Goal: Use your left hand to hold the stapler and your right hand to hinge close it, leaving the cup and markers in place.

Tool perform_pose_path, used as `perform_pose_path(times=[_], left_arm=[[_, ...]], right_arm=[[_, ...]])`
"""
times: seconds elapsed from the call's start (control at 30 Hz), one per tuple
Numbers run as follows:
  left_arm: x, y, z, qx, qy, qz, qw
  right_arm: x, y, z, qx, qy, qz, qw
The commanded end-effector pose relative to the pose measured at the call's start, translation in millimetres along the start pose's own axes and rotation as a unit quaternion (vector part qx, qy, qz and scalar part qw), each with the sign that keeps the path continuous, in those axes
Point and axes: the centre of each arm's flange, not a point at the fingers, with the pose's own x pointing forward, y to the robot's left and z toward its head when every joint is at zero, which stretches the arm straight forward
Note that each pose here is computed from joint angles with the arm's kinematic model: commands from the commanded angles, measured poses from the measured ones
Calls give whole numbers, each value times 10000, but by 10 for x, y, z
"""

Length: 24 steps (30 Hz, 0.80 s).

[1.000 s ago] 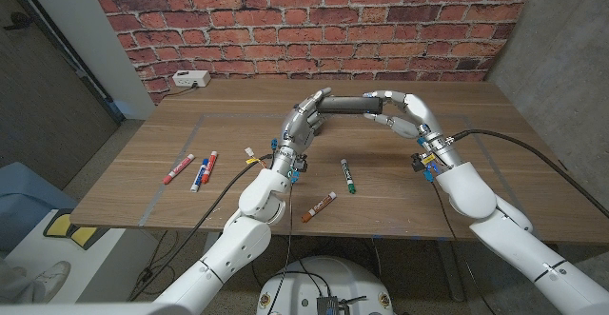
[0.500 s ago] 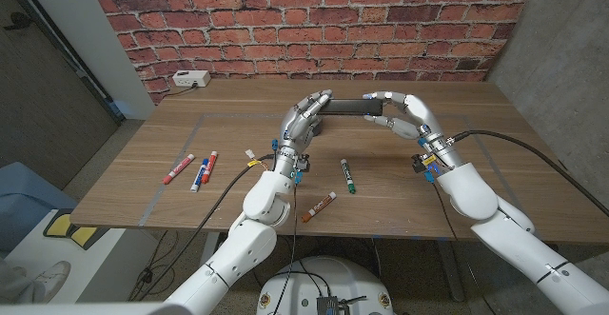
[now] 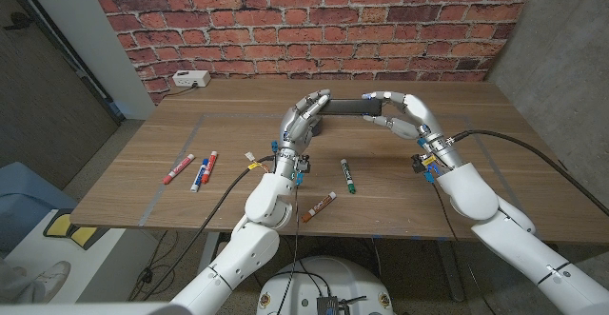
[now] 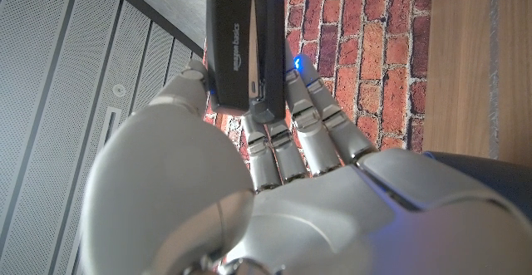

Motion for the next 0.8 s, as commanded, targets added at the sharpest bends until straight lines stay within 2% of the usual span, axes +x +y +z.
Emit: perform_pose_path(times=[0.03, 0.33, 0.6, 0.8], left_arm=[[-17, 48, 1, -110, -5, -193, 9998], [-40, 91, -22, -372, 116, -313, 9987], [-77, 126, -15, -592, 19, -309, 9978], [-114, 203, 0, -697, -4, -231, 9973]], right_arm=[[59, 46, 23, -8, 0, 12, 10000], [90, 102, 48, -43, 39, 12, 10000], [138, 170, 86, -60, 59, -1, 10000], [179, 257, 115, -57, 98, -16, 9999]])
